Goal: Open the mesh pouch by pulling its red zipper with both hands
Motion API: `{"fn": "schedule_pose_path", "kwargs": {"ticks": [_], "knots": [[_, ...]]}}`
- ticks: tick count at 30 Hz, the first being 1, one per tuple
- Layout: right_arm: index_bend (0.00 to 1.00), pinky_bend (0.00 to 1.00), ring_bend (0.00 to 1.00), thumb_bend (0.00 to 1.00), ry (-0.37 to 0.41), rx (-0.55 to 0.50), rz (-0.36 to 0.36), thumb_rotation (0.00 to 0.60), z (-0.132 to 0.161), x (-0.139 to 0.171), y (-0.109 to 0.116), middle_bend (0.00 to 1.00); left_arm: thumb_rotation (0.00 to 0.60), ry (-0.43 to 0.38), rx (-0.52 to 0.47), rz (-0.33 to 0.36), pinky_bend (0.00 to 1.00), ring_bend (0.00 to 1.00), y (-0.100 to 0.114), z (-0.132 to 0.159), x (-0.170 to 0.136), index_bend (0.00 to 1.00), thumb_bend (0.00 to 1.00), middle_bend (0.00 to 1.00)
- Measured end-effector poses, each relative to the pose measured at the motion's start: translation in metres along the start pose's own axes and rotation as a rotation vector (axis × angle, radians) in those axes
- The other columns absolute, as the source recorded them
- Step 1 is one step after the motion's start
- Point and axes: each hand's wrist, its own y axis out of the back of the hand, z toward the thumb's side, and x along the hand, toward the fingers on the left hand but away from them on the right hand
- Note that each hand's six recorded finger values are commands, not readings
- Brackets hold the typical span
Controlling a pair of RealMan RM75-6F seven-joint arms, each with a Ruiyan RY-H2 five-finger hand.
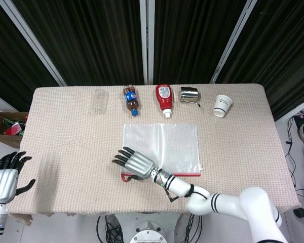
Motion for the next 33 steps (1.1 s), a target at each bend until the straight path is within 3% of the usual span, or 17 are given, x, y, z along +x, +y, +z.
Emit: {"fn": "schedule_pose_path", "kwargs": {"ticks": [18, 24, 33], "knots": [[0.14, 0.00, 0.00, 0.18, 0.167, 0.014, -0.066, 0.600, 0.062, -0.043, 0.003, 0.13, 0.600, 0.009, -0.017, 0.004, 0.14, 0.10, 0.001, -0.007, -0.004, 0.25, 0.19, 0.15], [0.23, 0.00, 0.00, 0.19, 0.197, -0.021, -0.044, 0.600, 0.061, -0.035, 0.007, 0.14, 0.600, 0.012, -0.019, 0.002, 0.14, 0.10, 0.000, -0.010, -0.005, 0.25, 0.19, 0.15], [0.40, 0.00, 0.00, 0.28, 0.172, 0.045, 0.036, 0.600, 0.051, -0.031, 0.004, 0.16, 0.600, 0.001, -0.026, 0.003, 0.14, 0.10, -0.002, -0.006, -0.003, 0.25, 0.19, 0.15]]}}
